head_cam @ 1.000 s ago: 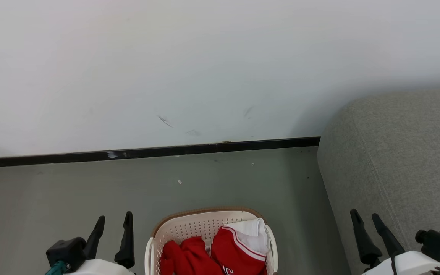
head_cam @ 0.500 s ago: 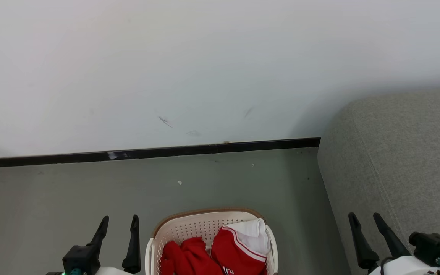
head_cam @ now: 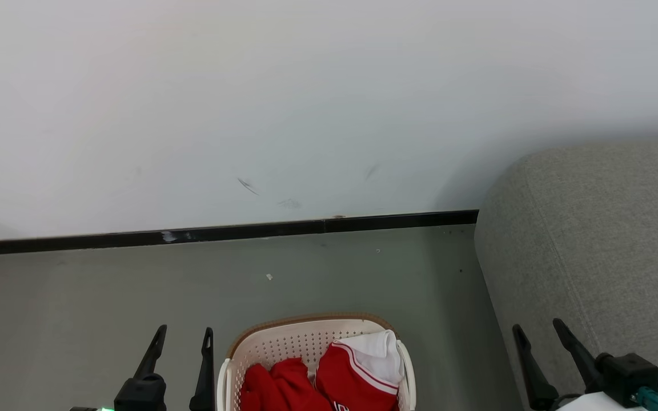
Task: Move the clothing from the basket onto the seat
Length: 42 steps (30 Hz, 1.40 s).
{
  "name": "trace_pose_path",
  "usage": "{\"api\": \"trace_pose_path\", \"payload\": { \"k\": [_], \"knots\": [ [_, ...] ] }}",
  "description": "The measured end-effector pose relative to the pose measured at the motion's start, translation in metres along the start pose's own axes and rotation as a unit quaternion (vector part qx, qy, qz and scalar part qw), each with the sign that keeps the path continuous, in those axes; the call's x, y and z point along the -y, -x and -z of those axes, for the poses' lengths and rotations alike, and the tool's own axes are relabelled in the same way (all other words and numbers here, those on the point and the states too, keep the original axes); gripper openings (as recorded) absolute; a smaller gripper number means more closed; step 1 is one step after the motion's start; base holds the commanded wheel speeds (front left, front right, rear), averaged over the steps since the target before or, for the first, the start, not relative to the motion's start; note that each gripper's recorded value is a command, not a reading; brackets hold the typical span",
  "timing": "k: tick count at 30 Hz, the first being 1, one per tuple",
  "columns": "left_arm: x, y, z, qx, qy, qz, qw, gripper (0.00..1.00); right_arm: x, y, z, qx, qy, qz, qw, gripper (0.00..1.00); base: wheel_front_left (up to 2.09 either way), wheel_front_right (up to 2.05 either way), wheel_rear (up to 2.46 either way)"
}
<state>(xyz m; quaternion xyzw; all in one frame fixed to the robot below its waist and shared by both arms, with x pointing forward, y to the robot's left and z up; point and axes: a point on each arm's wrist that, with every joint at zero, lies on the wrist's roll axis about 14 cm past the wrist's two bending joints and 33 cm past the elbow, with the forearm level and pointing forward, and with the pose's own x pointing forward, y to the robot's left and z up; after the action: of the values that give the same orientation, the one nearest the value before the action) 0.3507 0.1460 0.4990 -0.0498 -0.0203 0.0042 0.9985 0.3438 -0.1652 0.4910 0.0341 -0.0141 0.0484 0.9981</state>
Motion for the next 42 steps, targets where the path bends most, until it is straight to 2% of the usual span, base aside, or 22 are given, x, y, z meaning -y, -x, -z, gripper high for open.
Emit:
{"api": "trace_pose_path", "payload": {
  "k": [42],
  "knots": [
    [-0.016, 0.000, 0.013, -0.021, 0.008, -0.028, 0.999, 1.00, 0.003, 0.000, 0.000, 0.000, 0.002, 0.005, 1.000, 1.00, 0.00, 0.00, 0.00]
  ]
}}
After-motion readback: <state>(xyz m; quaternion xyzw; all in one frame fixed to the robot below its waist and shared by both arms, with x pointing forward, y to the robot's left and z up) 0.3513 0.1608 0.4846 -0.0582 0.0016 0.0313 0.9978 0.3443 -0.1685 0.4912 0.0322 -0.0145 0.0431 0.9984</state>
